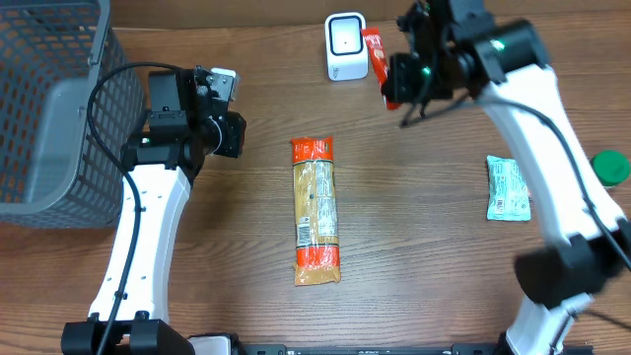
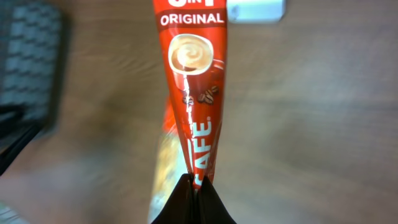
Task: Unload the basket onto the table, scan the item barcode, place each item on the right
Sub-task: 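Hold the Nescafe stick in front of the white scanner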
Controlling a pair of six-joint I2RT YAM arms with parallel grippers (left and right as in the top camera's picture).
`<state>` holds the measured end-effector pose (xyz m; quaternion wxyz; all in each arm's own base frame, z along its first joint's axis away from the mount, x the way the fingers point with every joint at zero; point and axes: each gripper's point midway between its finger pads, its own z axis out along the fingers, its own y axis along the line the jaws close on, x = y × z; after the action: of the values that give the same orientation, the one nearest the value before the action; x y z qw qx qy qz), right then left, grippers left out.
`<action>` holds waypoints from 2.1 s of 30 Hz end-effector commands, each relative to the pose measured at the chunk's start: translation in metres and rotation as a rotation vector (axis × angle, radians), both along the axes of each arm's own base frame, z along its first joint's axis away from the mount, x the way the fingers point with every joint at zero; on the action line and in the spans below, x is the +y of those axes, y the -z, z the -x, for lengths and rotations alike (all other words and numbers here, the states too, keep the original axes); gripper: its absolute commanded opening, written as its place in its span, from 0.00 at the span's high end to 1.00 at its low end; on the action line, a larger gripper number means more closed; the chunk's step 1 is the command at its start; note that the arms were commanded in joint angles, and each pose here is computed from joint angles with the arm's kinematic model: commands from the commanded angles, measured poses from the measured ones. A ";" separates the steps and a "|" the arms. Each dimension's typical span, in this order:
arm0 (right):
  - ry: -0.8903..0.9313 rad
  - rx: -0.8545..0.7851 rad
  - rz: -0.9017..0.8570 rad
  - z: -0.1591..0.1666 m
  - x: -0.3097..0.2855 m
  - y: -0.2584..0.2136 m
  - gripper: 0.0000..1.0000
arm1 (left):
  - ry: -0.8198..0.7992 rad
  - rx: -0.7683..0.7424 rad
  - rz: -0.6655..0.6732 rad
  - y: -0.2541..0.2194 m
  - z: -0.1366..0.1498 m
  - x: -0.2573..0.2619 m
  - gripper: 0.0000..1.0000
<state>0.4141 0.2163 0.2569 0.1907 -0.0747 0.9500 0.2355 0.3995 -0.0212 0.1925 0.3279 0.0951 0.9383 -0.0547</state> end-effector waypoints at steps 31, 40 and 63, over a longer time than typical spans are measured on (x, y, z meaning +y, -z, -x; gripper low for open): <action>0.127 -0.269 0.240 -0.170 0.034 0.181 0.96 | -0.052 0.057 -0.028 0.011 0.007 0.010 0.00; 0.158 -0.294 0.173 -0.178 0.043 0.172 0.96 | -0.052 0.057 -0.029 0.011 0.007 0.010 0.00; 0.151 -0.257 0.120 -0.166 0.046 0.151 0.96 | -0.052 0.057 -0.029 0.011 0.007 0.010 0.00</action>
<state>0.5758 0.2572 0.0528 0.2864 -0.0438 0.9479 0.1328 0.3917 -0.0139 0.1852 0.3060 0.0810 0.9478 -0.0385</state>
